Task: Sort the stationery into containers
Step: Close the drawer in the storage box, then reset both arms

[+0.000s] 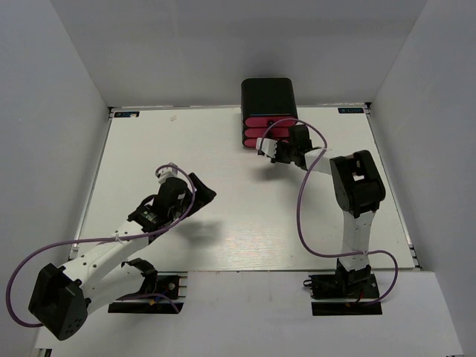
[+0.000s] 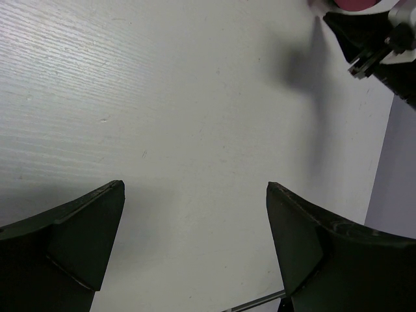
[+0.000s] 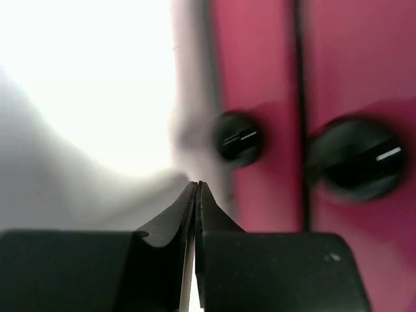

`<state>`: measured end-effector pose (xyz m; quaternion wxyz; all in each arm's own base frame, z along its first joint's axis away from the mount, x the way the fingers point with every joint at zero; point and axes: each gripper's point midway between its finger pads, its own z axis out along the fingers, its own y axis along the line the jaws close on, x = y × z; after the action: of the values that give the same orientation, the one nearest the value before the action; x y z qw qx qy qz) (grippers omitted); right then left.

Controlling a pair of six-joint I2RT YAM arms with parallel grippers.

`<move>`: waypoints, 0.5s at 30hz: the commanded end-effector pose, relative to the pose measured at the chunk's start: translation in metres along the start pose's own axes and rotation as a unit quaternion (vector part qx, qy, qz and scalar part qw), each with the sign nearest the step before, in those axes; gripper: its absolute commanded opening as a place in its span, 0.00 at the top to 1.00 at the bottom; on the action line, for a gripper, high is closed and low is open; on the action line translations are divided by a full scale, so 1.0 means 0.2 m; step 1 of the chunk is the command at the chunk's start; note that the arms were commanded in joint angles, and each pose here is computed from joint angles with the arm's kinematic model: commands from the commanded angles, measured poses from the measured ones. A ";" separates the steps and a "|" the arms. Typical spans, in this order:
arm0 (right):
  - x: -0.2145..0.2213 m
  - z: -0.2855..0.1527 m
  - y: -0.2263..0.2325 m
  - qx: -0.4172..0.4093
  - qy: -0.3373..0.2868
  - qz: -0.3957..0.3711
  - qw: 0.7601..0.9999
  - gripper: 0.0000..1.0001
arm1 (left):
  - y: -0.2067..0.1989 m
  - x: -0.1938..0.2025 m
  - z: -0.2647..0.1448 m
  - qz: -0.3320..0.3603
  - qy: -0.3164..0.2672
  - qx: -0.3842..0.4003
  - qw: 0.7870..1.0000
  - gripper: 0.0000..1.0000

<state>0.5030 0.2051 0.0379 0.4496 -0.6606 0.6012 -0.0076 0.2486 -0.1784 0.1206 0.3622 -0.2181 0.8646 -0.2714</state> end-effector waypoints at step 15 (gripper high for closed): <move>-0.45 -0.68 0.18 -0.038 -0.078 0.257 0.963 0.37 | -0.31 -0.19 -0.08 0.073 -0.044 0.093 0.992 0.01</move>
<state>0.4026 0.1940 0.1198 0.4619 -0.5771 0.6662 0.0992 0.2593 -0.1900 0.1473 0.3909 -0.1733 0.8551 -0.2931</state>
